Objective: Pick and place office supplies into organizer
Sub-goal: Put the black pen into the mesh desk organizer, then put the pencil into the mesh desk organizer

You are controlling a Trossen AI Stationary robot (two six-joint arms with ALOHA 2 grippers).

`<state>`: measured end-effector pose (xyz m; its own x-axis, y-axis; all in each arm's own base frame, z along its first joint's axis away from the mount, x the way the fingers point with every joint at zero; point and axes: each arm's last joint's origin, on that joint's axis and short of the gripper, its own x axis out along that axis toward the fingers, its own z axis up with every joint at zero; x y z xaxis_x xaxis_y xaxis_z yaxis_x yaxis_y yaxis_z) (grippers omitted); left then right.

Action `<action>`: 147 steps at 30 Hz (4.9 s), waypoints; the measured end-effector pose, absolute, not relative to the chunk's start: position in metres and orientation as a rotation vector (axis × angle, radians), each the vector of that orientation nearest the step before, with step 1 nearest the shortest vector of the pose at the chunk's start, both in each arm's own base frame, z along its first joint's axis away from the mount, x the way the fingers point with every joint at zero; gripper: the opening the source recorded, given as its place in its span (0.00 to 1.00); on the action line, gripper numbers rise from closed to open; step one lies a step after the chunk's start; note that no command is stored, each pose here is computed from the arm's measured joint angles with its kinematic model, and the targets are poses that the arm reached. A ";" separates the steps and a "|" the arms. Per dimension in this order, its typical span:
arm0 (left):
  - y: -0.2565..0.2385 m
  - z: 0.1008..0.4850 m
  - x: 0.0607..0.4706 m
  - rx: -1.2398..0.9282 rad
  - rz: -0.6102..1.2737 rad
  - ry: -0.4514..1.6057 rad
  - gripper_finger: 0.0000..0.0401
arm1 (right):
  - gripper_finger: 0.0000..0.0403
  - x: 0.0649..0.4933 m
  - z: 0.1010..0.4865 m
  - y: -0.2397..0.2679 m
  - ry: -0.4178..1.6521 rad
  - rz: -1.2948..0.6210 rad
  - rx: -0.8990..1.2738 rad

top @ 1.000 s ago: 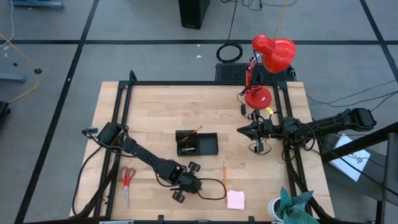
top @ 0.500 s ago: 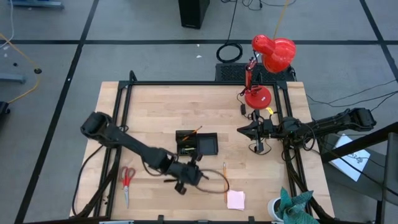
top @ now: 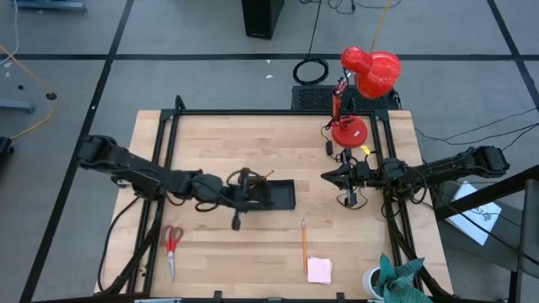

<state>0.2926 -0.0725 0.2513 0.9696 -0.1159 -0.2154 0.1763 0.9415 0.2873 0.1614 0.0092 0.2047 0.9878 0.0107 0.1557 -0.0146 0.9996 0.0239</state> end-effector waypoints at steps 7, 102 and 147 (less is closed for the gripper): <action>-0.046 0.210 0.273 0.229 -0.022 0.066 0.07 | 0.01 0.161 0.205 0.009 -0.163 0.013 0.026; -0.145 0.128 0.463 0.343 -0.238 0.544 0.02 | 0.01 0.162 0.204 0.009 -0.151 0.013 0.023; -0.144 0.114 0.422 0.012 -0.400 1.089 0.01 | 0.01 0.162 0.203 0.009 -0.142 0.007 0.013</action>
